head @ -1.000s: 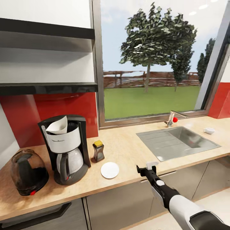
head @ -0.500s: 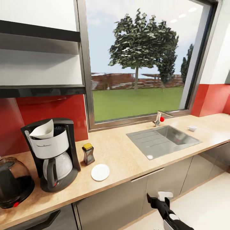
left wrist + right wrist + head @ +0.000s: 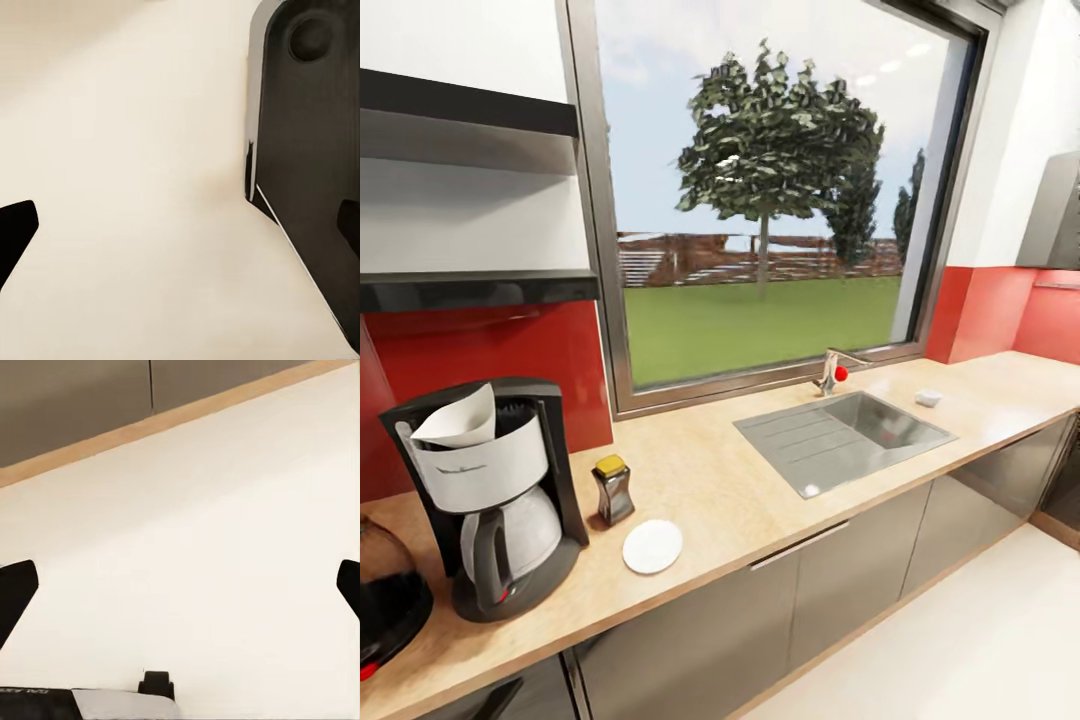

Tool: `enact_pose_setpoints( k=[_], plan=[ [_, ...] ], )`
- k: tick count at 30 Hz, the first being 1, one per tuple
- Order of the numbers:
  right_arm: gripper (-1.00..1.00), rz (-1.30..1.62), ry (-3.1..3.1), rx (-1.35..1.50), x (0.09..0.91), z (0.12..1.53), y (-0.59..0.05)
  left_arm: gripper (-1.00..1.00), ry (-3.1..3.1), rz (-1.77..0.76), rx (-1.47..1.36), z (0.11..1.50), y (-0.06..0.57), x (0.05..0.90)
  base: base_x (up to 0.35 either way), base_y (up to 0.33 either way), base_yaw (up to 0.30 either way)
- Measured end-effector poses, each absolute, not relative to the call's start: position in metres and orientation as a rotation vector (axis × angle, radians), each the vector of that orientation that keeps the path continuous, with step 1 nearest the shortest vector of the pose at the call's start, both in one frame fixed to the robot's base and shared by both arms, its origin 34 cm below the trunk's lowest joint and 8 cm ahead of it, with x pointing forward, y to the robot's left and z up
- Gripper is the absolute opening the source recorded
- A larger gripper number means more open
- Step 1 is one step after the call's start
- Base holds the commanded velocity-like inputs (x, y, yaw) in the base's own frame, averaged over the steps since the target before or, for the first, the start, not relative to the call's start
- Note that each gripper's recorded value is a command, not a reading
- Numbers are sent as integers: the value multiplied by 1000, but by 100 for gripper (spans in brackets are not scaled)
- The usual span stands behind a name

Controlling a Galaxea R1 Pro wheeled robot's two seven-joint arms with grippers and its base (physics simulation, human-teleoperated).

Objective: Set up a coffee station on the kitchen countertop: keep the coffee maker on the countertop, move the bottle of coffee from the kitchen shelf to the counter next to the coffee maker, place a paper coffee filter on top of the coffee maker, put the saucer next to the coffee maker with the coffee cup on the saucer, and place the electric kettle next to the coffee maker.

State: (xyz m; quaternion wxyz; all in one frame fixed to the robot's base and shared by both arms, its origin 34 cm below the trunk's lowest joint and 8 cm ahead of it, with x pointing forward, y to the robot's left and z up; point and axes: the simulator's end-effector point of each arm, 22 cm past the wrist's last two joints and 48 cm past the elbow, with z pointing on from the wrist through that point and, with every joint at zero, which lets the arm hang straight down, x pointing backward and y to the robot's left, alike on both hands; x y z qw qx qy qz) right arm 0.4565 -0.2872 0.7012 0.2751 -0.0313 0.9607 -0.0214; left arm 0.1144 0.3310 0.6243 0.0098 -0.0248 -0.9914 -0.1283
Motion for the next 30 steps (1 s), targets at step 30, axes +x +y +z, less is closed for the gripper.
enact_pose_setpoints(
  k=[30],
  plan=[
    [100,-46,2668,-125,435,689,-275,100,-3107,-399,-58,624,329,120,84,-238,-1]
  ],
)
